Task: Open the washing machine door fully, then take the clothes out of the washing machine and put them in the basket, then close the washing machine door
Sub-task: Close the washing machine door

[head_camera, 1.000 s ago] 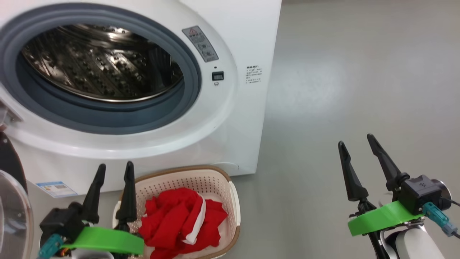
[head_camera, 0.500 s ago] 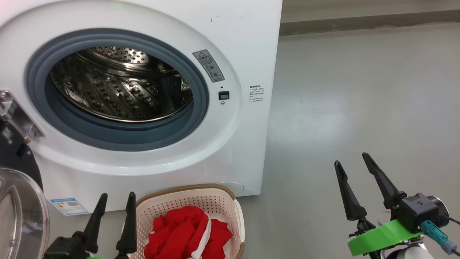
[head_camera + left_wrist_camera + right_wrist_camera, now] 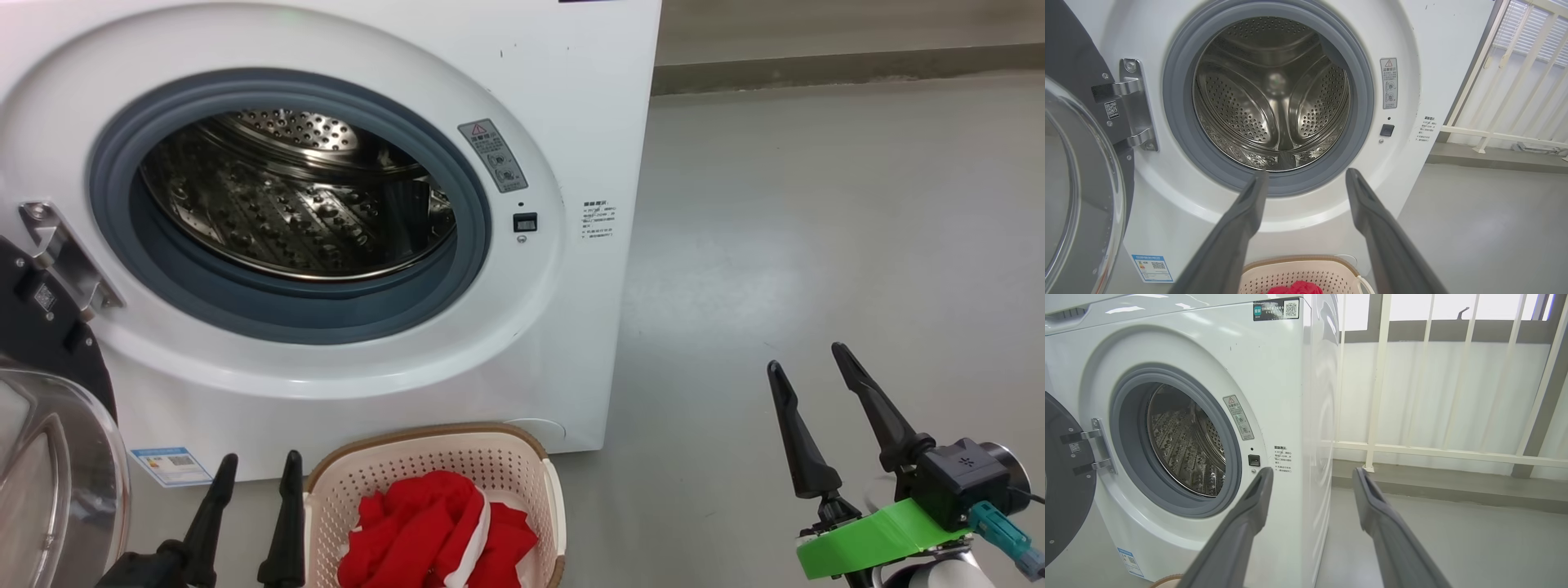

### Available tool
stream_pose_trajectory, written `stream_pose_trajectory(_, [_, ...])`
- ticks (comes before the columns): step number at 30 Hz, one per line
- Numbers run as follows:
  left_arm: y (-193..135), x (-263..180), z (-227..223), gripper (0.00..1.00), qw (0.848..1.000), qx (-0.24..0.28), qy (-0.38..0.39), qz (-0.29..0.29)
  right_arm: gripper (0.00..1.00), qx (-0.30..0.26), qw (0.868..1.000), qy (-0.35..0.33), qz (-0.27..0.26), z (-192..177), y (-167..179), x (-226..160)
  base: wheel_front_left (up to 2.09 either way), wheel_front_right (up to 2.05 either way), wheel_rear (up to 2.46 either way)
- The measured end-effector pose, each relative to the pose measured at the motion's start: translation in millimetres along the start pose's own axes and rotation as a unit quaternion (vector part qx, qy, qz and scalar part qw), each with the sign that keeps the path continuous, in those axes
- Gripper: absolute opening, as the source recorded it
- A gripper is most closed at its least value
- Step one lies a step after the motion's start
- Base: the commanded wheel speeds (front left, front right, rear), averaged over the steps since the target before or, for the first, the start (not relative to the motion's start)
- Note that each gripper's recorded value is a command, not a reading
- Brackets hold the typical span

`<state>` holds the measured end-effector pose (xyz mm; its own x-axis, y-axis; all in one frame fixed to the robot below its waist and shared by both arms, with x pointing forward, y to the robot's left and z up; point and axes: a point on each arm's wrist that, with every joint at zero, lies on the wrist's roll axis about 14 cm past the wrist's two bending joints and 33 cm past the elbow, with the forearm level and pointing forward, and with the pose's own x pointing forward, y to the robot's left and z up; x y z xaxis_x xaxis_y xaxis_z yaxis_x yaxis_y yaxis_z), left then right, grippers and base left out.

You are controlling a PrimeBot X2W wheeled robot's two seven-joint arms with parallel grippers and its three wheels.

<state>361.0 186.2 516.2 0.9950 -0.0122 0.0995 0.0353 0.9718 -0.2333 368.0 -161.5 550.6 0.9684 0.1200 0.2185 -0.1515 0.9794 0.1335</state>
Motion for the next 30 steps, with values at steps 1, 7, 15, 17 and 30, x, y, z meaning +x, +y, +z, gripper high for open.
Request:
stream_pose_trajectory(1, [0,0,0,1.0,1.0,0.0,-0.001,0.0,1.0,0.0,1.0,0.0,0.001,0,1,0,0.0,0.0,0.0])
stream_pose_trajectory(7, [1,0,1,1.0,1.0,0.003,-0.001,-0.001,1.0,0.001,1.0,0.007,0.001,-4,1,-4,0.0,0.0,0.0])
stream_pose_trajectory(15, [1,1,0,1.0,1.0,0.009,0.002,-0.001,1.0,0.001,1.0,0.009,-0.001,-6,0,-5,-0.03,0.06,-0.03])
stream_pose_trajectory(17, [0,1,0,1.0,1.0,0.009,0.003,-0.004,1.0,0.001,1.0,0.009,-0.002,-6,0,-5,-0.38,0.52,-0.14])
stream_pose_trajectory(30, [-5,2,-4,1.0,1.0,0.011,0.009,-0.014,1.0,0.0,1.0,0.017,-0.001,-10,-1,-4,-1.32,1.51,-0.19])
